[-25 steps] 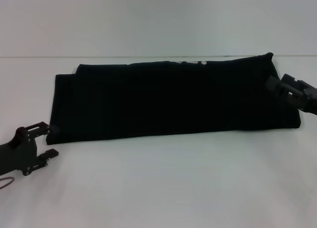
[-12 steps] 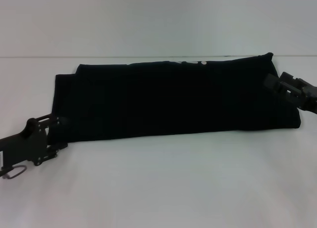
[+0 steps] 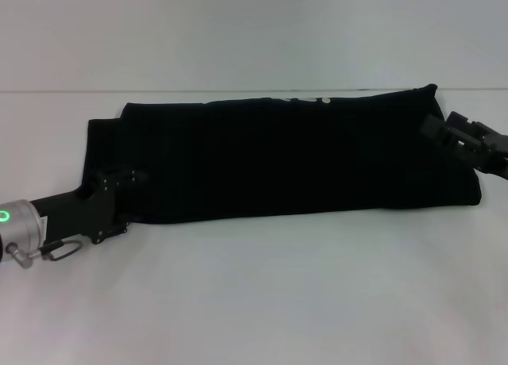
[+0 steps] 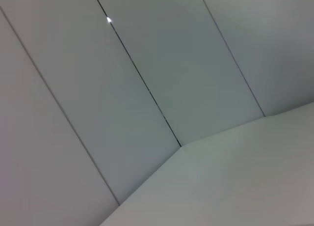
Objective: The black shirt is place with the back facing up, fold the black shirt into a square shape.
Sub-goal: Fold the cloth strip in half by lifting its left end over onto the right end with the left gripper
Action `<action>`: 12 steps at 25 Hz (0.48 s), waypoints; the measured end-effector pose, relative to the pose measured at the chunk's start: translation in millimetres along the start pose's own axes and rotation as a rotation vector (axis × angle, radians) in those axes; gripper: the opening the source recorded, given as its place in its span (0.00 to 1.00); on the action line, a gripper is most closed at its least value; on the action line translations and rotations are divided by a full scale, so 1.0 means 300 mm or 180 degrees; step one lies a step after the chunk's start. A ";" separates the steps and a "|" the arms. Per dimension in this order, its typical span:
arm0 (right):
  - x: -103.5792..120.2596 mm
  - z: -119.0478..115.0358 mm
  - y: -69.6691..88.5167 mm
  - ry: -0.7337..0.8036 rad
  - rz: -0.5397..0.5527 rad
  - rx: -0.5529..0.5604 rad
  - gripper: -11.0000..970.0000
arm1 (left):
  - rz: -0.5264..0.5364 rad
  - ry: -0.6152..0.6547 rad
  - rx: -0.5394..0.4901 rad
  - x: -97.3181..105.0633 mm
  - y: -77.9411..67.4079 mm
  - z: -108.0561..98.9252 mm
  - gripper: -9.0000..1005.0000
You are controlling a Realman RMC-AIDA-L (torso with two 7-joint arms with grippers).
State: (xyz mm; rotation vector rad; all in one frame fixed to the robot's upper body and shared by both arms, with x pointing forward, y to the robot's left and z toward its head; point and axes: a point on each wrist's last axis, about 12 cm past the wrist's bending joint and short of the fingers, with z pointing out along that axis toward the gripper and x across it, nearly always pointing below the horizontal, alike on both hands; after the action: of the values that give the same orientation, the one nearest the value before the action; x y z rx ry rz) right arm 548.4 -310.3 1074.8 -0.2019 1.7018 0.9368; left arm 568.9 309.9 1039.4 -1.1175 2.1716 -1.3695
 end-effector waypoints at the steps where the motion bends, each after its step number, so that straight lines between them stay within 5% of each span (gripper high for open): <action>1: -0.001 0.001 0.000 0.0000 -0.0001 -0.0003 0.86 | 0.0010 0.0003 -0.0001 0.000 -0.003 0.003 0.68; 12: -0.006 0.013 0.005 -0.0009 -0.0010 -0.0033 0.86 | -0.0165 -0.0030 0.0023 -0.008 0.067 -0.088 0.68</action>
State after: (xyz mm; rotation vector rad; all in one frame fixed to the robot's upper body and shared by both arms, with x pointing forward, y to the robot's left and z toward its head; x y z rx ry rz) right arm 551.1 -307.2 1076.8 -0.2099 1.6938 0.9434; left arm 544.7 332.1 1034.2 -1.1830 2.1437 -1.3898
